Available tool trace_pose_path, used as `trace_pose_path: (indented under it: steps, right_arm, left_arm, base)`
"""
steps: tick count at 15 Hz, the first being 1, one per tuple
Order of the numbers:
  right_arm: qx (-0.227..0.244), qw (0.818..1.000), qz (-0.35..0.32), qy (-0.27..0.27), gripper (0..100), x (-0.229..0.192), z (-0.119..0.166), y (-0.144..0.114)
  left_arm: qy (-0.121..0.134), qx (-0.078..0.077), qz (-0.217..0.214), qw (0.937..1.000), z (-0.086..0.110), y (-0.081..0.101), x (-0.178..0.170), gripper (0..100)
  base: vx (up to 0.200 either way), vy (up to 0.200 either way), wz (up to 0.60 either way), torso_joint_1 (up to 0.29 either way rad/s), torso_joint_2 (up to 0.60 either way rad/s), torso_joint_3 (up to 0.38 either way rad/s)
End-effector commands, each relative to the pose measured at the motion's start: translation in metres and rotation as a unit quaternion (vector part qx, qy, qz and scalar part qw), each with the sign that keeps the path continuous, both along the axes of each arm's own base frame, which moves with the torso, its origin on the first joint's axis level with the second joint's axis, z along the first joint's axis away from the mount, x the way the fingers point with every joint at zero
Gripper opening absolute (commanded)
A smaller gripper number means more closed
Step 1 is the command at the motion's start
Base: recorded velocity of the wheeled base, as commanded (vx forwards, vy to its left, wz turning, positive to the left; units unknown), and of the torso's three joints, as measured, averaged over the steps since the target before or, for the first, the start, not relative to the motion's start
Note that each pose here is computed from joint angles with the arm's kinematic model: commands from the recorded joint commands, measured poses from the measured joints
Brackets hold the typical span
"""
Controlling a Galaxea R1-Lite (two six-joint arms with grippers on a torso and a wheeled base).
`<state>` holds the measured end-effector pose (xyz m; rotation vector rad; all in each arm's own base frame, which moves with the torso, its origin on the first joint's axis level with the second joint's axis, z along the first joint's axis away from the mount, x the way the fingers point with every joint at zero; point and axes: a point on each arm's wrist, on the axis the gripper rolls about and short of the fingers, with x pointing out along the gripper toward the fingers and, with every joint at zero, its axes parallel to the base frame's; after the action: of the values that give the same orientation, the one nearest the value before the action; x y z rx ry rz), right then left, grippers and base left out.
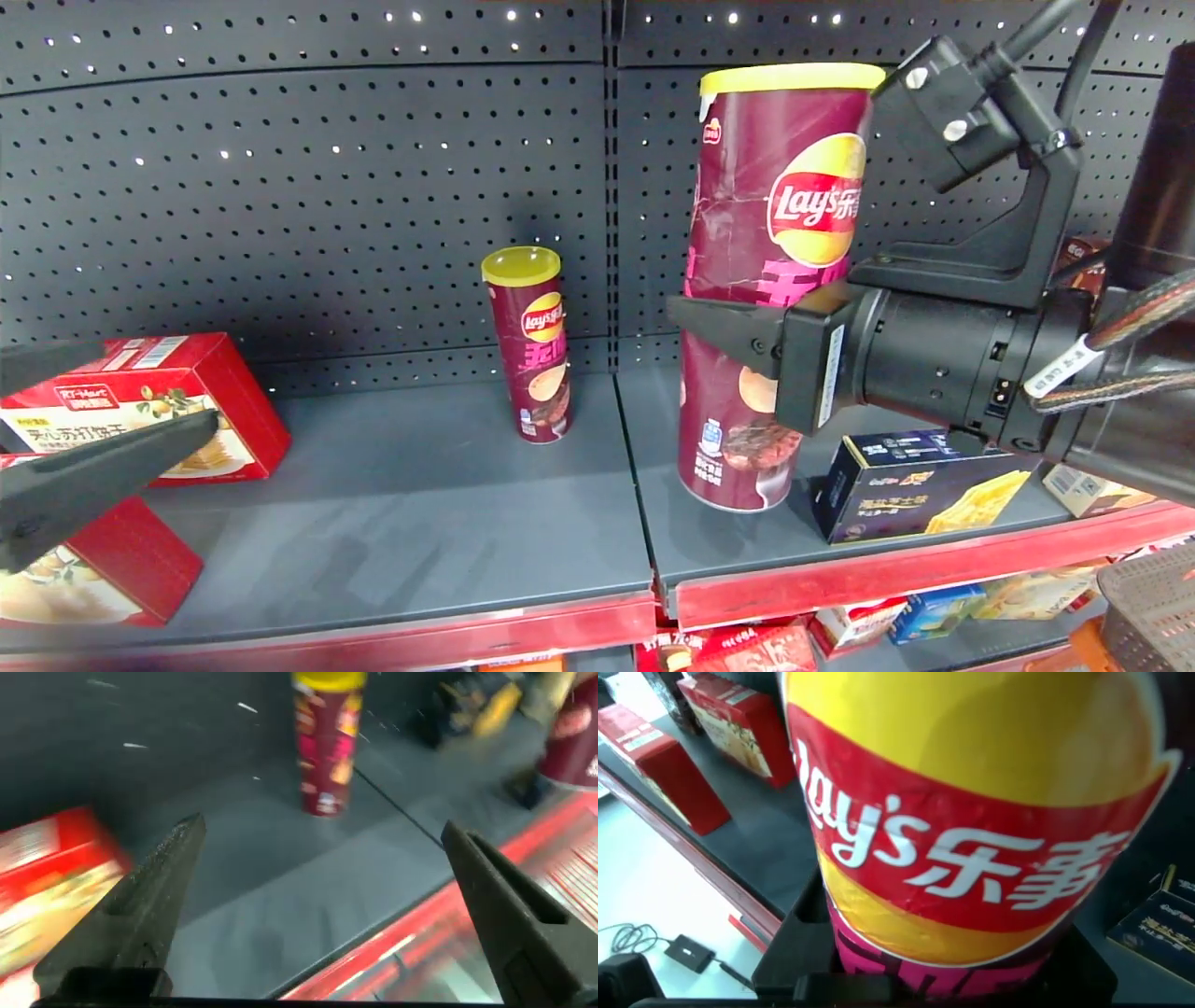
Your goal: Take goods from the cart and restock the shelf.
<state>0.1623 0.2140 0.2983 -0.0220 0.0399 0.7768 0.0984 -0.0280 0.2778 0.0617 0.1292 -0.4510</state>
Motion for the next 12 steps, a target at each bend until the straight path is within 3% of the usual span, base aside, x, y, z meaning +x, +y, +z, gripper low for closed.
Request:
trace_pose_path:
  steps: [1, 3, 6, 9, 12]
  right_arm:
    - [0.011, 1.000, -0.002, -0.004, 0, -0.003, 0.004, -0.005]
    - [0.012, 1.000, -0.007, -0.004, 0, -0.004, 0.004, -0.009]
    - [0.007, 1.000, -0.010, -0.001, 0, 0.000, 0.001, -0.010]
    - [0.004, 1.000, -0.011, 0.002, 0, 0.000, -0.002, -0.009]
    - [0.002, 1.000, -0.009, 0.004, 0, 0.002, -0.003, -0.008]
  left_arm:
    - [0.065, 0.013, -0.046, 0.9967, -0.014, -0.020, 0.058, 100]
    - [0.077, 0.013, -0.074, 0.9942, -0.016, -0.031, 0.080, 100]
    - [0.120, 0.007, -0.123, 0.9851, -0.029, -0.047, 0.116, 100]
    - [0.148, 0.013, -0.121, 0.9815, -0.044, -0.052, 0.133, 100]
    - [0.134, 0.009, -0.093, 0.9866, -0.060, -0.054, 0.173, 100]
  base:
    - [0.000, 0.000, 0.00, 0.000, 0.00, 0.000]
    - [0.000, 0.000, 0.00, 0.000, 0.00, 0.000]
    - [0.000, 0.000, 0.00, 0.000, 0.00, 0.000]
    - [0.000, 0.000, 0.00, 0.000, 0.00, 0.000]
    - [0.000, 0.000, 0.00, 0.000, 0.00, 0.000]
